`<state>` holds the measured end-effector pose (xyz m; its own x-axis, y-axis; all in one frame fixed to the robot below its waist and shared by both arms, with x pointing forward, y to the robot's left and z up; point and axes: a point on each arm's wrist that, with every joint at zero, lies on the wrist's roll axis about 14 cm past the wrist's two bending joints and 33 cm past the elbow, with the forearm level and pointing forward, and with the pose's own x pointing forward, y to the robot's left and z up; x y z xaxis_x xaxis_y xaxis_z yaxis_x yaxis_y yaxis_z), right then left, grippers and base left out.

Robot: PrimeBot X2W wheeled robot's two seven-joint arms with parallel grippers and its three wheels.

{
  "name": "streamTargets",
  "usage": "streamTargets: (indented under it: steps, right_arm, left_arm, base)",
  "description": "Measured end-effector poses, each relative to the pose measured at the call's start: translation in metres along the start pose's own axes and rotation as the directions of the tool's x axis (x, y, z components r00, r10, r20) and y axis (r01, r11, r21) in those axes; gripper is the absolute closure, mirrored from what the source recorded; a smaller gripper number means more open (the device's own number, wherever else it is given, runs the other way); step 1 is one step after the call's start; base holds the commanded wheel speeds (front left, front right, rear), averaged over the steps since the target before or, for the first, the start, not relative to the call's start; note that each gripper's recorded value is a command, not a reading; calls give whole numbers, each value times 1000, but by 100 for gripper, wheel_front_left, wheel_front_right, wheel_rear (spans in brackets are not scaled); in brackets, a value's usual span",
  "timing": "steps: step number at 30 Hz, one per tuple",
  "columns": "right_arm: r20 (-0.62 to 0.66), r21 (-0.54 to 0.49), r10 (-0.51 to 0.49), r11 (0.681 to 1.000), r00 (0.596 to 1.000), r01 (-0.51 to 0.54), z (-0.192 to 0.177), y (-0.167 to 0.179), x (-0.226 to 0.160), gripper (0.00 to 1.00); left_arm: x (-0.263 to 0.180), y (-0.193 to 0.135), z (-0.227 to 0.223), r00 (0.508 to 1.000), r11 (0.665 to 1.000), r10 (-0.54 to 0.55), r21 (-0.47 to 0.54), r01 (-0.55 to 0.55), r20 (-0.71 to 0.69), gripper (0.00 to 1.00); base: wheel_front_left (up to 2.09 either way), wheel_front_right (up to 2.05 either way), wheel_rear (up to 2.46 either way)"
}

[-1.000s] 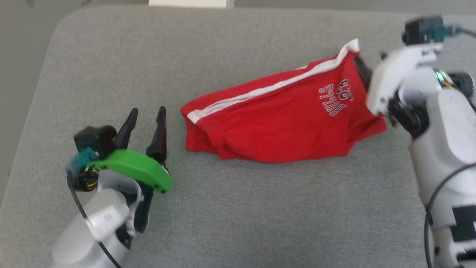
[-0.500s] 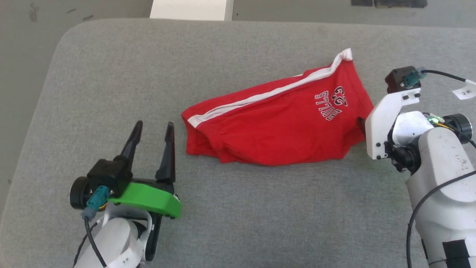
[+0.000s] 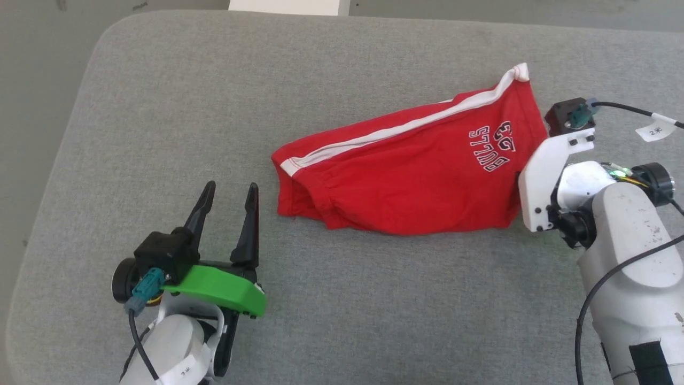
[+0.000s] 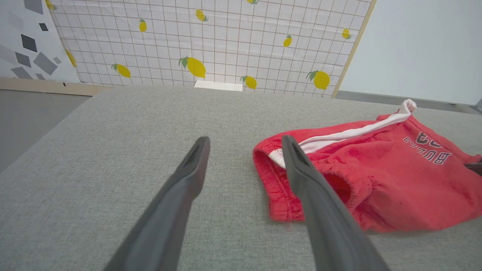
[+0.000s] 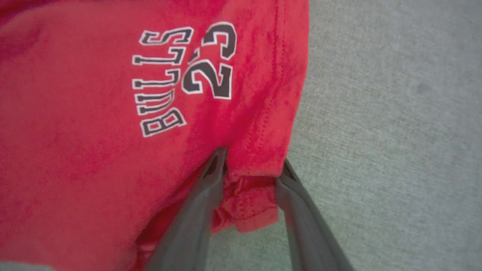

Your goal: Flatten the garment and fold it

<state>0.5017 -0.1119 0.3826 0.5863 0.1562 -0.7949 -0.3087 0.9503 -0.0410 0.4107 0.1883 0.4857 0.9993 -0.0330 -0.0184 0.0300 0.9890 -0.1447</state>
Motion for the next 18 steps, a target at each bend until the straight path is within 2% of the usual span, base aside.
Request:
streamTargets:
  steps: [3,7,10,14,18]
  right_arm:
    - [16,15,13,1000,1000,-14,2,2,-3,100]
    - [31,17,13,1000,999,-13,4,-1,-9,100]
    - [34,18,8,1000,999,-9,3,-5,-14,100]
    - [34,25,7,1000,999,-7,-2,-7,-17,100]
    - [30,31,7,999,1000,-8,-4,-9,-15,100]
  left_arm:
    - [1,-3,-7,999,1000,-5,-15,4,-49,0]
    - [5,-17,-24,974,998,-28,-57,16,-225,0]
    - [10,-37,-31,927,995,-80,-78,56,-365,0]
    - [20,-73,-16,892,983,-182,-91,158,-414,0]
    - [20,-83,-28,844,981,-190,-73,177,-502,0]
  base:
    - [0,0,0]
    - [0,0,0]
    - [0,0,0]
    - [0,0,0]
    - [0,0,0]
